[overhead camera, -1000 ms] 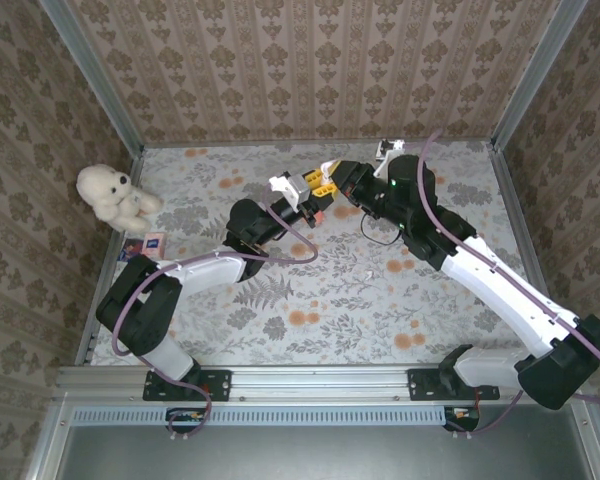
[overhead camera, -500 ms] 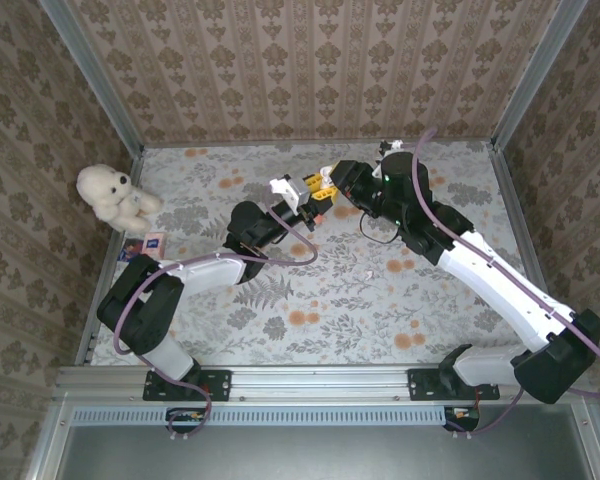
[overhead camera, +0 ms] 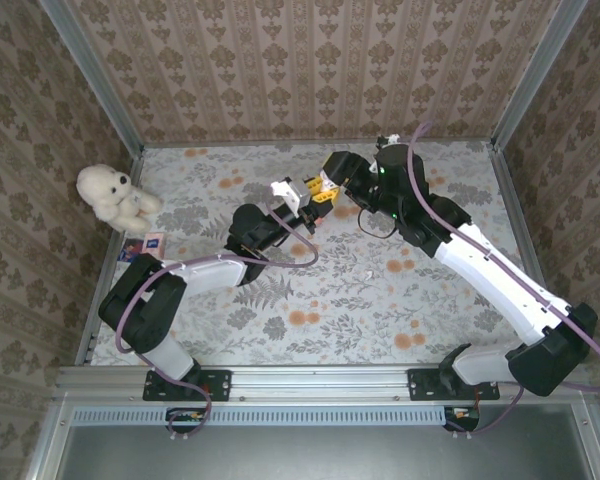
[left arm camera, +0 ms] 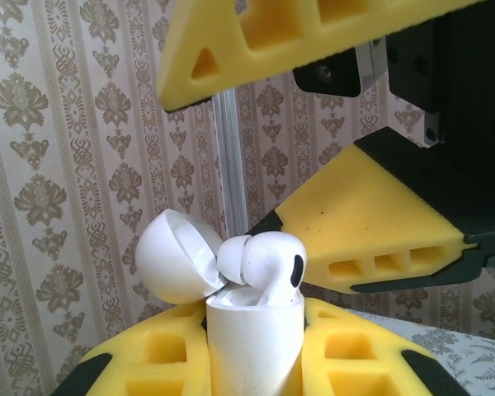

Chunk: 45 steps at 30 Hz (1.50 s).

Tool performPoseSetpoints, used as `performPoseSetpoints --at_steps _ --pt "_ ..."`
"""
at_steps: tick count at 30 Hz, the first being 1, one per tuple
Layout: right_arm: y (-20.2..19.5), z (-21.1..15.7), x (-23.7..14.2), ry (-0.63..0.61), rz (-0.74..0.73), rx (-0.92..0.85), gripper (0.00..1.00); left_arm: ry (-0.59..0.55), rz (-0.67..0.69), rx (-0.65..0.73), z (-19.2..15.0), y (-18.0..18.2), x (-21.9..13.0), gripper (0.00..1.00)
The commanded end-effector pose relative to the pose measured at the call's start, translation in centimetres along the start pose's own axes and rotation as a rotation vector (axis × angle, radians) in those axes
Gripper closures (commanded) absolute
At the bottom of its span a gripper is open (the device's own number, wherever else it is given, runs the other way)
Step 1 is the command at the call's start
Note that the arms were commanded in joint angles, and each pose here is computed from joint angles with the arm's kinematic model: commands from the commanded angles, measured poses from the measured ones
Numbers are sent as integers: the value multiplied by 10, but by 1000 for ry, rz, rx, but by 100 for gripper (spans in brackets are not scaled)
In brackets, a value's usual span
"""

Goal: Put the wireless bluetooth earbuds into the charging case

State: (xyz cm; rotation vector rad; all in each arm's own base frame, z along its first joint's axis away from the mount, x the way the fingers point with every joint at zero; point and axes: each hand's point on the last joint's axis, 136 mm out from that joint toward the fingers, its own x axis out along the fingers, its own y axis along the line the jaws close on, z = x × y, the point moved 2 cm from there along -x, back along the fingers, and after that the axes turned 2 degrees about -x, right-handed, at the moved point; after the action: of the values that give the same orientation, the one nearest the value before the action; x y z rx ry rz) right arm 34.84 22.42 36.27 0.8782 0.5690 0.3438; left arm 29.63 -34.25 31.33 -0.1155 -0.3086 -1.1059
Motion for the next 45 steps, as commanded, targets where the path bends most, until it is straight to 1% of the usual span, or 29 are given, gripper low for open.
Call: performPoseSetpoints --at_steps 1,7,10,12,14,15,20,23,26,36,40,45 --pt "6 16 -18 -55 -22 -59 33 -71 -23 4 16 -7 -2 100" --pt "3 14 -47 -36 -41 -137 32 -74 -33 -28 21 0 -9 100" --pt "3 9 -59 -12 -30 -186 33 -69 -92 -72 24 2 -12 100" --pt "4 4 -65 14 -11 -232 36 -59 -144 -103 25 0 -14 100" --pt "6 -1 -68 43 11 -266 42 -55 -184 -123 28 0 -16 100" --pt "8 -4 -68 62 25 -283 47 -47 -223 -130 28 -4 -17 100" --pt "10 -17 -57 140 61 -298 70 -20 -318 -174 28 -13 -19 100" --pt "11 -22 -48 160 69 -290 81 -8 -347 -193 26 -16 -20 100" --pt "10 -25 -40 174 70 -284 87 -3 -356 -202 26 -18 -21 100" --pt "11 -36 -25 214 76 -272 89 -4 -355 -203 27 -18 -21 100" --pt "9 -40 -28 218 73 -274 89 -5 -348 -199 26 -17 -21 100" --pt "5 -37 -38 189 64 -274 89 -1 -345 -200 24 -15 -21 100"
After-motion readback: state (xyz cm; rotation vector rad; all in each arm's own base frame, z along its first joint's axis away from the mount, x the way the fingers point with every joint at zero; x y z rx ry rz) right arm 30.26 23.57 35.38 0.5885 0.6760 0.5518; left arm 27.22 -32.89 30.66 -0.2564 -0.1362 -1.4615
